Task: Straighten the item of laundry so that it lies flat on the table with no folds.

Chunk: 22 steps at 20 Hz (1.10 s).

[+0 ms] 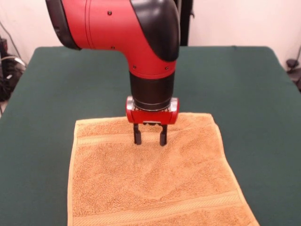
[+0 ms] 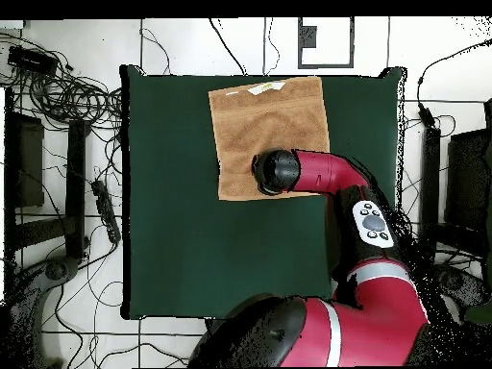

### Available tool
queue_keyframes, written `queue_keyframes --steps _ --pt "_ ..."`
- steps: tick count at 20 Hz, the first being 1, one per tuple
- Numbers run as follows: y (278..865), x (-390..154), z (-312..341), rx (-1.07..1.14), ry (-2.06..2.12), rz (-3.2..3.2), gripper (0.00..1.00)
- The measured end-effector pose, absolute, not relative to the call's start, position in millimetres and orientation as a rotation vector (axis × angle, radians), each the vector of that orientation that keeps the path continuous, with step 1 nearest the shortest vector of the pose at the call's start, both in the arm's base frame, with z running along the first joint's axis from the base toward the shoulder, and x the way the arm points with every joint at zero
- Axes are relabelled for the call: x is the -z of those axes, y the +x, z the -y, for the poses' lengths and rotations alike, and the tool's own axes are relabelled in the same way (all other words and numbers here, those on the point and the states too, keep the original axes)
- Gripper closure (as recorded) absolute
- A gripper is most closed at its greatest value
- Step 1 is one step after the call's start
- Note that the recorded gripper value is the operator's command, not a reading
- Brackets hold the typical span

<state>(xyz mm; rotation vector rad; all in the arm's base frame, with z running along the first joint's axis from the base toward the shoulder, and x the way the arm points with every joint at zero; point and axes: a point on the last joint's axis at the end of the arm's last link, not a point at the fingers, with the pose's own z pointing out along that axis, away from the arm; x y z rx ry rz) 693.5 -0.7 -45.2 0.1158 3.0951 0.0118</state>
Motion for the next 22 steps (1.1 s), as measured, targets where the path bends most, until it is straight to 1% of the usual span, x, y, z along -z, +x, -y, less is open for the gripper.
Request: queue_keyframes --steps 6,10,20,22 --pt "692 44 1 -0.011 0.114 -3.094 0.0" --pt "680 38 -2 -0.009 0.106 -3.108 0.0" --pt "618 -8 -9 0.01 0.071 -3.181 0.0" --pt "613 -10 -8 0.014 0.072 -3.187 0.0"
